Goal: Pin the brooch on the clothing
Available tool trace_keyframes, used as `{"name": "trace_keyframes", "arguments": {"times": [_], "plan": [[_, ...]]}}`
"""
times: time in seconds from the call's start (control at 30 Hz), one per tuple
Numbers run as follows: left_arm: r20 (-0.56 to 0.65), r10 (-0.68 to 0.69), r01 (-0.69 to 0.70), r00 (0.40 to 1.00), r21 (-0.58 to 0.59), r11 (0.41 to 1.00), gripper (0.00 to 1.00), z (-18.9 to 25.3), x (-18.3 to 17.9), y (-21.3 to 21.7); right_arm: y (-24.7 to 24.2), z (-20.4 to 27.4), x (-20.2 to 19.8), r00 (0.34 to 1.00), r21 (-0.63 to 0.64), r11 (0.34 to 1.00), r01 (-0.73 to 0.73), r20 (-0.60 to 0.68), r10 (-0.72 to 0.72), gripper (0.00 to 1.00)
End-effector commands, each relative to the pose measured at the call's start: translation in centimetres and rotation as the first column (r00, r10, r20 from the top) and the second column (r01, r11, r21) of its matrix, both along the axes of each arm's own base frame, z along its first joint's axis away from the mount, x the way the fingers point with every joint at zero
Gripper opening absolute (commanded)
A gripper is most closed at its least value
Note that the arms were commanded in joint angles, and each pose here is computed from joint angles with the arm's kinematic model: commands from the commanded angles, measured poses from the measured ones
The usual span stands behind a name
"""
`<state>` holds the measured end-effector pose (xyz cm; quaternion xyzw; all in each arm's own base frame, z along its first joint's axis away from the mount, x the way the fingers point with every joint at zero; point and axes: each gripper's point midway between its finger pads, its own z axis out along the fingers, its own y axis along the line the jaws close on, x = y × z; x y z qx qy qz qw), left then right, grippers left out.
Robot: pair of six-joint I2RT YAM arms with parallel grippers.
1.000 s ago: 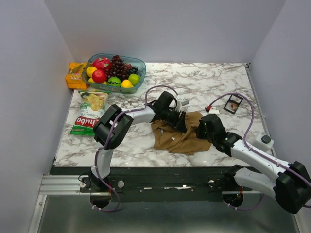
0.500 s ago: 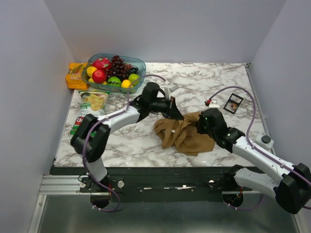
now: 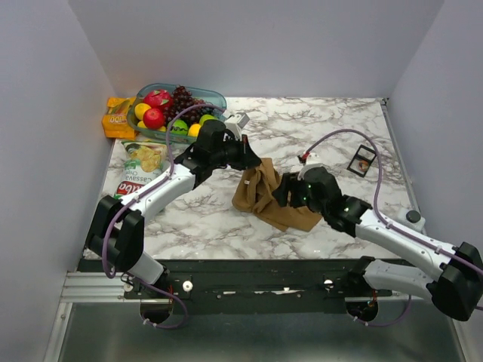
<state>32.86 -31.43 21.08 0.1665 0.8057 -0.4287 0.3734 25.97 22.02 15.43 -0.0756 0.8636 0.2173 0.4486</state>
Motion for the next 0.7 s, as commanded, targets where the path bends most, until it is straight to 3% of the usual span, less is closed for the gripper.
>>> {"name": "trace_keyframes", "arguments": {"times": [0.0,0.2,0.33,0.67], "plan": [[0.051,0.061,-0.061,0.997,-0.013,0.998,0.00,2.1,0.7,1.0,5.4,0.3,-2.9,0.983,0.097,0.978,-0.183,0.026,0.181,0.72],[0.059,0.077,-0.078,0.995,0.014,0.997,0.00,1.9,0.9,1.5,8.8,0.9,-2.3,0.980,0.003,0.983,-0.184,0.072,0.183,0.70],[0.070,0.080,-0.081,0.994,0.013,0.997,0.00,2.3,0.9,1.7,10.1,1.0,-2.4,0.976,0.040,0.977,-0.210,0.068,0.207,0.72],[0.077,0.061,-0.061,0.995,-0.003,0.998,0.00,3.1,0.5,1.6,11.3,-1.9,0.3,0.964,-0.142,0.963,-0.229,0.104,0.244,0.73]]}}
